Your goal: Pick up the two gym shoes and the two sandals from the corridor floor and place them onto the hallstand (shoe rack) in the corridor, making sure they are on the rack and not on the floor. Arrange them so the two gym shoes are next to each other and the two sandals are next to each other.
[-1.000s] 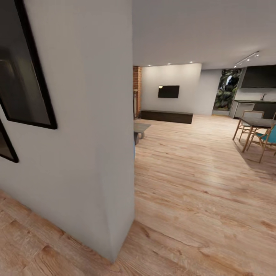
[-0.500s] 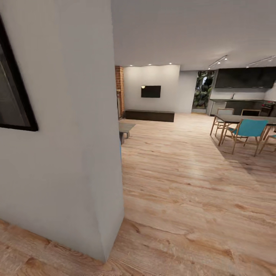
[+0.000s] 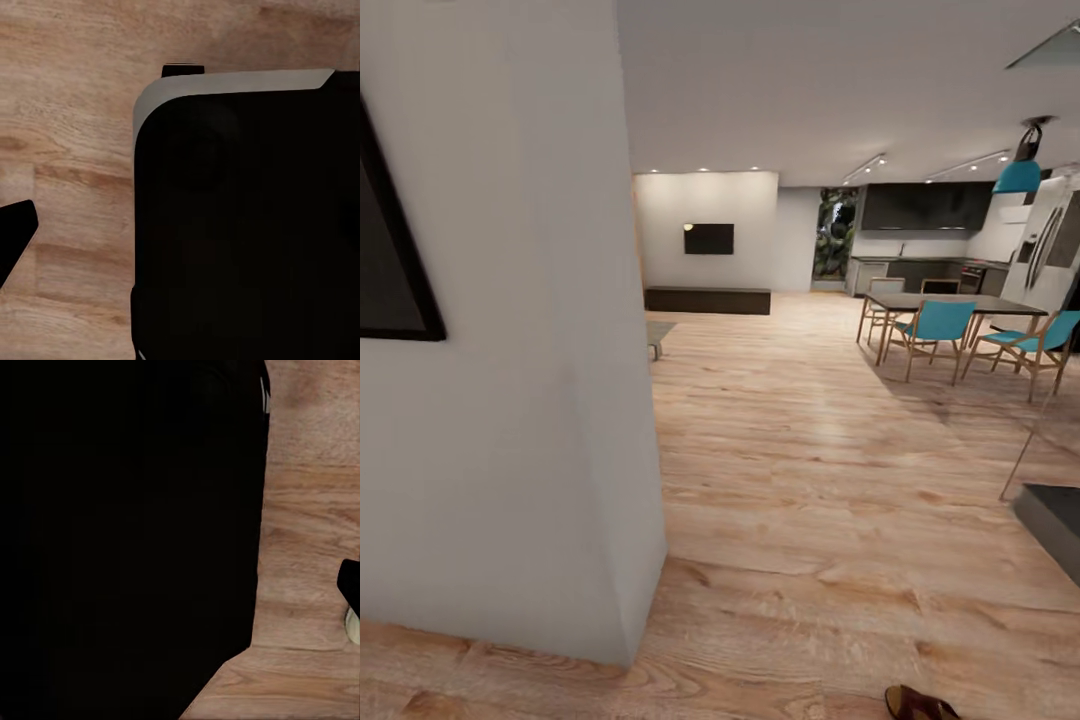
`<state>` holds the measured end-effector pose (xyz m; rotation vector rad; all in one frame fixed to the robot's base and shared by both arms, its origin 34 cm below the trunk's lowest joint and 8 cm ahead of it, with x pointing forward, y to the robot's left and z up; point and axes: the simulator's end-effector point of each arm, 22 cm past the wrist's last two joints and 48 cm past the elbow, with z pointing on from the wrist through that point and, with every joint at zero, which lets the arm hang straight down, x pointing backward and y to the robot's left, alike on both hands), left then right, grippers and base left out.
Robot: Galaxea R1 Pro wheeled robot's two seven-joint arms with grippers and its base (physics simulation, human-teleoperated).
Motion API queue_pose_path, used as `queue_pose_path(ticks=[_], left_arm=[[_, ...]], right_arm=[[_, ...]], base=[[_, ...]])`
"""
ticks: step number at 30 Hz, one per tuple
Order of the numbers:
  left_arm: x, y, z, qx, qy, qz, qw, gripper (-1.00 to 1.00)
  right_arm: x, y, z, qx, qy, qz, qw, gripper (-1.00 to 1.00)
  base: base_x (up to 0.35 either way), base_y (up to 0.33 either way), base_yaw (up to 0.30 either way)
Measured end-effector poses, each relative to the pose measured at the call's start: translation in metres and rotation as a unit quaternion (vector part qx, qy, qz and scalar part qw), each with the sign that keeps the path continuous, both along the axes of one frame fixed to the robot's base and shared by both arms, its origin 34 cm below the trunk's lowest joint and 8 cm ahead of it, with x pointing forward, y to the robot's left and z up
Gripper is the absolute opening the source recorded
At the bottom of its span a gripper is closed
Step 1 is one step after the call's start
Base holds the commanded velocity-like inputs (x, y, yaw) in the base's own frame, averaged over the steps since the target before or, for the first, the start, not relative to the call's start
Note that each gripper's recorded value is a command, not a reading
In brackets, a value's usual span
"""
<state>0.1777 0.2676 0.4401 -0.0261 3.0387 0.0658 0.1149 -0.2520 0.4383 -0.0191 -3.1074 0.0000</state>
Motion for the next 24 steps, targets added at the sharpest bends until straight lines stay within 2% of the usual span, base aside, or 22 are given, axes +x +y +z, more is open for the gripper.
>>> queue_pose_path(ticks=[15,24], left_arm=[[0.0000,0.0000,0.0000,0.000,0.000,-0.002,1.0000,1.00],[0.0000,-0.0005,0.0000,0.000,0.000,-0.002,1.0000,1.00]], right_arm=[[0.0002,0.0001,0.0000,0.000,0.000,0.000,1.0000,1.00],[0.0001,0.0003,0.0000,0.000,0.000,0.000,1.0000,1.00]], base=[[-0.253,0.216,-0.260],[-0.250,0.204,-0.066]])
